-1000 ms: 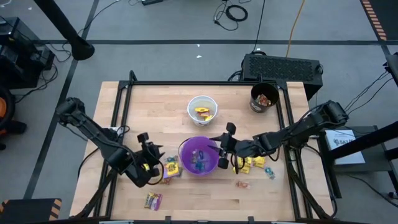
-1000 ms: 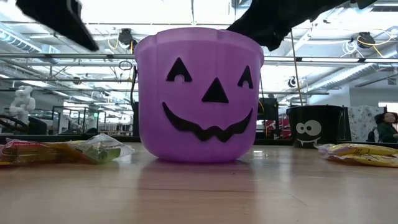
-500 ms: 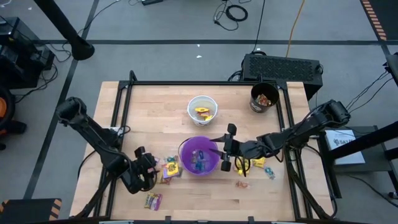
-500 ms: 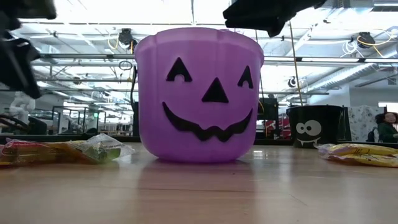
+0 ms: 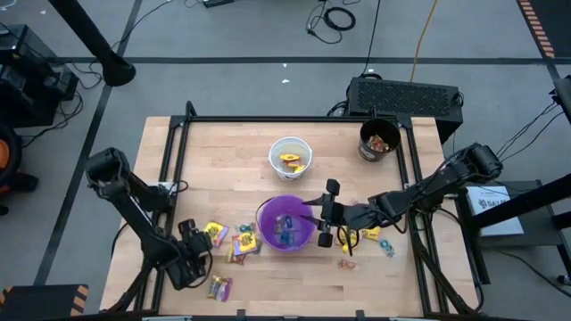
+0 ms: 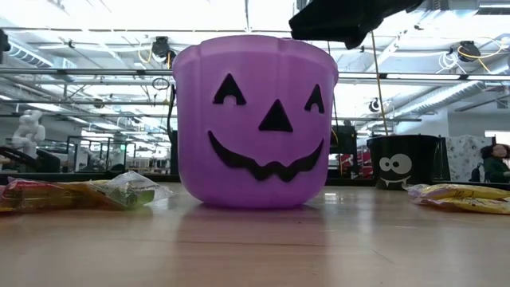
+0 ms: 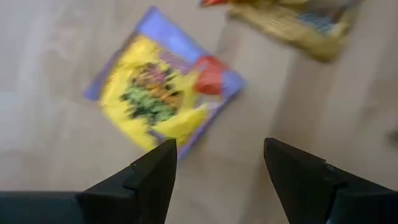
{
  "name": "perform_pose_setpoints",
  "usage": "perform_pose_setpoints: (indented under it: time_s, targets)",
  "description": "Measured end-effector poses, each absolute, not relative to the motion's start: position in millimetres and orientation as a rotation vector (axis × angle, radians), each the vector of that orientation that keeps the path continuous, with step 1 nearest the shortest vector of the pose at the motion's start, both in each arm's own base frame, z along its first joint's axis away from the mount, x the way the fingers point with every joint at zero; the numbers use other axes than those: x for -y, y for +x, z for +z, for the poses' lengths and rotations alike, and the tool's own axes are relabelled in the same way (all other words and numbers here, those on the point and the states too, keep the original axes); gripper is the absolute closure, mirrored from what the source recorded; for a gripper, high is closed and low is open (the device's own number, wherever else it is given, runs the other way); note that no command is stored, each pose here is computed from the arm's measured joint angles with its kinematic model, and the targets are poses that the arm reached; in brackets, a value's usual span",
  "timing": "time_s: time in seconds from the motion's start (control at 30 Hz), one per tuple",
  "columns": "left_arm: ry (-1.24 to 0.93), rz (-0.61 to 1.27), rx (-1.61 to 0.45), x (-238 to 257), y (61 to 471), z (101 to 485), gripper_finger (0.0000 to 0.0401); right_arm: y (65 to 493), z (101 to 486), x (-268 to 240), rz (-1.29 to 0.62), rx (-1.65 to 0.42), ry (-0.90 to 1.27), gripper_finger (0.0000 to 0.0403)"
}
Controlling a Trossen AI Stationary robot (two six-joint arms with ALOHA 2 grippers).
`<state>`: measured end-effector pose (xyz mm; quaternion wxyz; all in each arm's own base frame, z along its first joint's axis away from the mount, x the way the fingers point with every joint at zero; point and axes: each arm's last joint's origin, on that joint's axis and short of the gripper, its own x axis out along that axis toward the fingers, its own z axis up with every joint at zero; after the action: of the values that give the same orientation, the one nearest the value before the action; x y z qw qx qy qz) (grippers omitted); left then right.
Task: Sort candy by brand, put in halloween buckets
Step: Put the yellow candy into the white bucket
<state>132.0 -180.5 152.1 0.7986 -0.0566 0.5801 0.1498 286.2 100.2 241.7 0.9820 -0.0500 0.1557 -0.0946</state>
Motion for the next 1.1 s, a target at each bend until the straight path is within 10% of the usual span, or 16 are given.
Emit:
perform_pose_setpoints:
  time_s: [0.3, 0.9, 1.1]
  targets:
    - [0.096, 0.284, -1.297, 169.5, 123.8, 142.2, 0.0171, 285.1, 238.7, -99.7, -0.191, -0.345, -0.117, 0.0245]
    - [0.125, 0.285, -1.268, 154.5, 126.2, 124.1, 0.0389, 284.4, 236.8, -99.4, -0.192, -0.364, -0.128, 0.0245]
    - [0.148, 0.346, -1.183, 152.6, 128.2, 131.5, 0.0397, 284.4, 236.8, -99.4, -0.192, -0.365, -0.128, 0.0245]
